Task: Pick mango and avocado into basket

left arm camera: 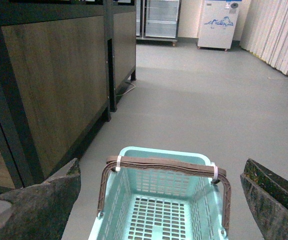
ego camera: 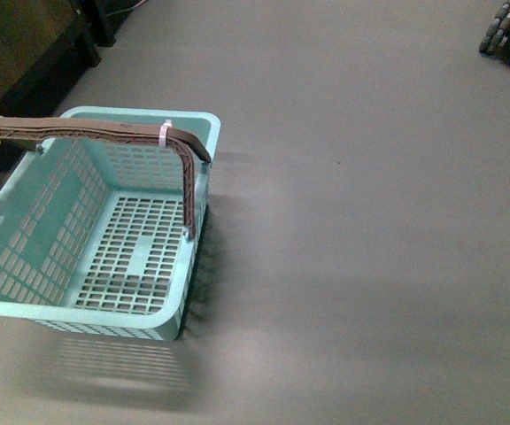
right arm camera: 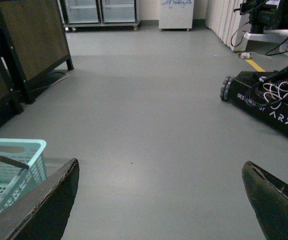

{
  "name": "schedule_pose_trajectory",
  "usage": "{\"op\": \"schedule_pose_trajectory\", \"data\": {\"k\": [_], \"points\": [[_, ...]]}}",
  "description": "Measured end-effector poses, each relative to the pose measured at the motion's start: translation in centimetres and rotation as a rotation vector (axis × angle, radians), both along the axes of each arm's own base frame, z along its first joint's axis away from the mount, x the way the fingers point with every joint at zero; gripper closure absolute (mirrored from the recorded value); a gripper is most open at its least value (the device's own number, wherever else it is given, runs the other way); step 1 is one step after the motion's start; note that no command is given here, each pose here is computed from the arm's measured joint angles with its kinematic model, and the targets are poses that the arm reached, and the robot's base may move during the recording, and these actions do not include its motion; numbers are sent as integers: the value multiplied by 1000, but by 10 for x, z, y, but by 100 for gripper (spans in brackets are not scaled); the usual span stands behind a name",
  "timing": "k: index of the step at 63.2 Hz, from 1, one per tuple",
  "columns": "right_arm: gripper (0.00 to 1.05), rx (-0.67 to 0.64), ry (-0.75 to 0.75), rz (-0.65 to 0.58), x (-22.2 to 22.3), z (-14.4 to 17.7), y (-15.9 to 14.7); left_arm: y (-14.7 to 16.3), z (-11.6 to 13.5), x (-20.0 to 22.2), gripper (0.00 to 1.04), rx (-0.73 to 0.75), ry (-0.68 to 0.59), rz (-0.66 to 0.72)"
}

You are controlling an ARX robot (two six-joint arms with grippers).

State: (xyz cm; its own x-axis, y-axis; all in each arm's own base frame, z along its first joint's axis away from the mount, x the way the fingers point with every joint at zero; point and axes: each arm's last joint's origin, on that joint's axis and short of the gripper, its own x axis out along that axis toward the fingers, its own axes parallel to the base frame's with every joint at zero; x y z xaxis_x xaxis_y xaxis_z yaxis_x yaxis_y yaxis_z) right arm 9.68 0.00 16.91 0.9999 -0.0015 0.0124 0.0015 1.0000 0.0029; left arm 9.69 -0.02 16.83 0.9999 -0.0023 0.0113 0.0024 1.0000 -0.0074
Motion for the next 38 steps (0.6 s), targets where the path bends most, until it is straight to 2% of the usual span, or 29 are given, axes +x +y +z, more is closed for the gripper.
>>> {"op": "schedule_pose_trajectory", "data": {"k": [28, 31, 33, 35, 38], "points": [[9, 0, 0, 0, 0, 0, 0, 0, 0, 0, 8, -1, 3, 0], [9, 0, 0, 0, 0, 0, 0, 0, 0, 0, 8, -105, 152, -84], [9, 0, 0, 1, 0, 0, 0, 0, 2, 2, 8, -249, 313, -121], [9, 0, 0, 3, 0, 0, 0, 1, 4, 4, 8, -385, 411, -126], [9, 0, 0, 2, 0, 0, 0, 4, 13, 14, 8, -625, 491, -102]]}}
